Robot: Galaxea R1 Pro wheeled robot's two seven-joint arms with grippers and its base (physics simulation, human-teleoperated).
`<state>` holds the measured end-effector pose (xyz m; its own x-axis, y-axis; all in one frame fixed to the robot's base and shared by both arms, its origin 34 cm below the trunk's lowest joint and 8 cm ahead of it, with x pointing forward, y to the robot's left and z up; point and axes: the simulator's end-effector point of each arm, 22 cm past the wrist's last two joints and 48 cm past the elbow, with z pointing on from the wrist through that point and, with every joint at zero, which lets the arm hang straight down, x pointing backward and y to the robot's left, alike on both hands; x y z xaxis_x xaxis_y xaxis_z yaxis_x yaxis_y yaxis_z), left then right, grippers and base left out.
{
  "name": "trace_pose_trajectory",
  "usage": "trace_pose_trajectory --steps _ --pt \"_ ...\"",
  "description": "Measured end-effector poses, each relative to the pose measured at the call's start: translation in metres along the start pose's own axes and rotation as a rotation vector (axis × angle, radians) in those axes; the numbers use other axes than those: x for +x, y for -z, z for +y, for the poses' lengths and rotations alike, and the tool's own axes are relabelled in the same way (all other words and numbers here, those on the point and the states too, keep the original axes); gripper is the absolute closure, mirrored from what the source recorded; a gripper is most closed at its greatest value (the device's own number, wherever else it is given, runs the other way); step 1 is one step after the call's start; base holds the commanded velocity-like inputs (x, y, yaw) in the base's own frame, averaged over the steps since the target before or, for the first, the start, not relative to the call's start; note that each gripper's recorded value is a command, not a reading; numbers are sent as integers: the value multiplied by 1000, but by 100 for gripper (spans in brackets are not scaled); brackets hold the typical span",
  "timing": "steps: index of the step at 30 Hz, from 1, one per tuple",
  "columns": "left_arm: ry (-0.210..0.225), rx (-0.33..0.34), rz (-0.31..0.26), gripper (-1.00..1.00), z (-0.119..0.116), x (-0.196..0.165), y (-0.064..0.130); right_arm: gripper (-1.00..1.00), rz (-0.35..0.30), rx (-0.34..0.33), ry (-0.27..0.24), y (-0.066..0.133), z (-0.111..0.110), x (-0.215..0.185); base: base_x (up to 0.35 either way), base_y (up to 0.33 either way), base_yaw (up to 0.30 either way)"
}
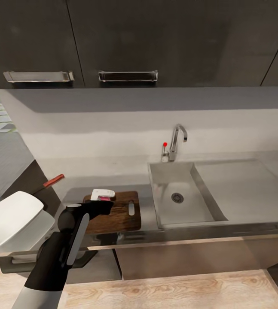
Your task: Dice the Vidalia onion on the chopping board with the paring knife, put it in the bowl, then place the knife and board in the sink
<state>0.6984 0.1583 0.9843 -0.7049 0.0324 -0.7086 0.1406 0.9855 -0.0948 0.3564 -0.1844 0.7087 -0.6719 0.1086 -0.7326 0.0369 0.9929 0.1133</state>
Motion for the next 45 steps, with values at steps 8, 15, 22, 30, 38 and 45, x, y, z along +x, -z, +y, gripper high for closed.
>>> trace_pose_trajectory --steps 8,15,22,30,38,45 --pt "-2 0 -5 100 -1 -2 2 -100 -5 0 0 0 0 -2 -5 0 0" --pt "-2 1 -5 100 -1 -2 2 -100 -5 0 1 0 0 -2 -96 0 0" --pt "-2 0 -4 100 -1 -2 2 -100 -4 0 0 0 0 -2 -6 0 0" --pt "0 1 7 100 0 3 -3 -100 7 1 0 0 0 3 0 0 0" --pt "1 1 14 100 0 6 -6 -100 14 2 0 1 -1 5 0 0 0" --pt "1 -1 9 100 1 4 -4 -100 8 1 0 0 0 3 0 0 -35"
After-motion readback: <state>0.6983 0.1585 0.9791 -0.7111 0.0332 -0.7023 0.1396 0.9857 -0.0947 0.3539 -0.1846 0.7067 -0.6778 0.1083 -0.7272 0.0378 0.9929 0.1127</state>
